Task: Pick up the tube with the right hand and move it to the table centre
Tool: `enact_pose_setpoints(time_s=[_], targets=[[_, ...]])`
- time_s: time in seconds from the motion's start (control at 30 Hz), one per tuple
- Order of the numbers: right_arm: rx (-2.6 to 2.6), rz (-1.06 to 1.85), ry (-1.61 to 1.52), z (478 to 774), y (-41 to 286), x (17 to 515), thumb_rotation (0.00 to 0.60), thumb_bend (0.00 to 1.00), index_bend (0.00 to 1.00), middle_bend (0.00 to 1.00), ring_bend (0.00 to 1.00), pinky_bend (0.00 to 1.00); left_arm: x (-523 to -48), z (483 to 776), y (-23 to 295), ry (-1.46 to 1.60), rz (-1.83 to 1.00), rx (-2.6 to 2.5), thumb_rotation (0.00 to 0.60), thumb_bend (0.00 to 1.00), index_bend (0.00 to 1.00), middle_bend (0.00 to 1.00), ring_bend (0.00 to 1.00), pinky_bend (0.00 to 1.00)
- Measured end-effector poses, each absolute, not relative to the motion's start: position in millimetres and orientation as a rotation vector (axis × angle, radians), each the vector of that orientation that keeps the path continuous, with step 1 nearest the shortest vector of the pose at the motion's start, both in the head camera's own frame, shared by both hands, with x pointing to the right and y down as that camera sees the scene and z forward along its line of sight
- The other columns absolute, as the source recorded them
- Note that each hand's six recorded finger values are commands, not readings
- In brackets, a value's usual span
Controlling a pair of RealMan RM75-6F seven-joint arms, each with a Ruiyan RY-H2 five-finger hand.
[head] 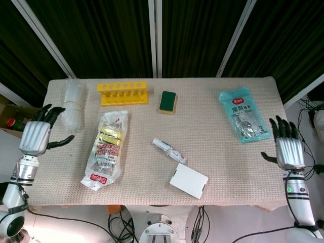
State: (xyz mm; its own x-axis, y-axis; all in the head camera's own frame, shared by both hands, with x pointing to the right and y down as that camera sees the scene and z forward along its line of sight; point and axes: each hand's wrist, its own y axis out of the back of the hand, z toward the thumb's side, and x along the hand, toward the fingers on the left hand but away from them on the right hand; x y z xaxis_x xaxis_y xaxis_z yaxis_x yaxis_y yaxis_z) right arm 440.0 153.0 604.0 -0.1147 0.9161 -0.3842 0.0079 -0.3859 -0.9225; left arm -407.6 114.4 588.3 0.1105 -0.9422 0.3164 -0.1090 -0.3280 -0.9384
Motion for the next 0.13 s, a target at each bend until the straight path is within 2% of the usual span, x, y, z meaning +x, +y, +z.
enact_pose_setpoints(time_s=[0.13], targets=[[-1.376, 1.690, -1.147, 595.6, 184.1, 479.3, 0.600, 0.00, 0.00, 0.00, 0.00, 0.00, -439.0, 585.5, 148.4, 1.025, -1.396, -1.519, 0.000, 0.00, 0.16, 0.16, 0.09, 0.18]])
